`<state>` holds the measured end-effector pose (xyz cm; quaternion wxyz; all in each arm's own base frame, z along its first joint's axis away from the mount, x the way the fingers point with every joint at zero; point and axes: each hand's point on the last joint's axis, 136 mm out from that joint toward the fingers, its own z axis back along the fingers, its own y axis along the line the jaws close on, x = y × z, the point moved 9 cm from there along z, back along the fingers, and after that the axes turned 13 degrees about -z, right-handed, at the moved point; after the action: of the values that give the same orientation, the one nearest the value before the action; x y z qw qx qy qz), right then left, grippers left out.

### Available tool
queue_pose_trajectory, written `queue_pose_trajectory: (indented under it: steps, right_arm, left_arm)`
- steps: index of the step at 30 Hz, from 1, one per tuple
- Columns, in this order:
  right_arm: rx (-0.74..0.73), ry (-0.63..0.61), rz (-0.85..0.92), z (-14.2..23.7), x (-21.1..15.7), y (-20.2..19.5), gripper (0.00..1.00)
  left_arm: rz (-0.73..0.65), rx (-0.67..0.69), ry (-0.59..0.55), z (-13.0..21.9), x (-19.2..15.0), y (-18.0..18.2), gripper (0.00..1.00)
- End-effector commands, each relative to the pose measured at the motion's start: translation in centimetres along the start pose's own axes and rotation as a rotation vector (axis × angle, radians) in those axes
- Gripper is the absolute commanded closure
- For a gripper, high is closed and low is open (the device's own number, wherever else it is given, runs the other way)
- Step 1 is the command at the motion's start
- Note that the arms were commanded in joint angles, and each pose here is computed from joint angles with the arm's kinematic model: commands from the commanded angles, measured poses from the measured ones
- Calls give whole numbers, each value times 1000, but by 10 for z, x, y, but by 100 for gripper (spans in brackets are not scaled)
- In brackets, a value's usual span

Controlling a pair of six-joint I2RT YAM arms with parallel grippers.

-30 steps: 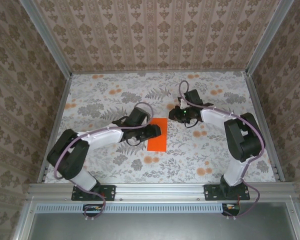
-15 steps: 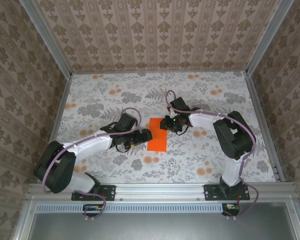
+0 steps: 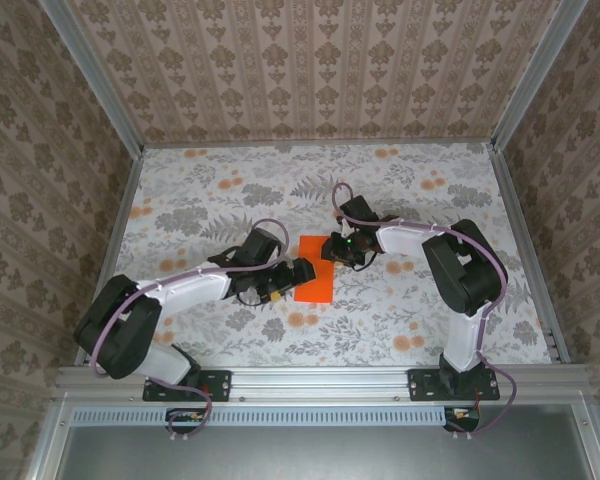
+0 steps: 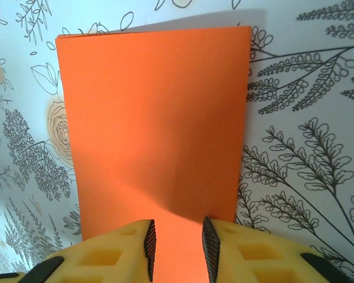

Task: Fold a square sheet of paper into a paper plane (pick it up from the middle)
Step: Move the paper to the center of the table.

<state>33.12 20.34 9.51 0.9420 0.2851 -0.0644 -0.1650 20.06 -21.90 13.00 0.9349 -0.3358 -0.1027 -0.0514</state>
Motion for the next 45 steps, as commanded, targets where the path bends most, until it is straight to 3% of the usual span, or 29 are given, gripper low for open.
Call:
queue_pose_trajectory:
  steps: [1,26,45]
  right_arm:
    - [-81,14,-56,-13,-1,-23,68]
    - [-86,28,-61,-15,-4,-27,70]
    - [-46,47,-55,-14,-6,-23,71]
  left_arm:
    - [42,-38,26,-7,-4,0,0]
    - [86,-136,54,-26,-4,1,12]
    - [70,-211,27,-32,28,19,46]
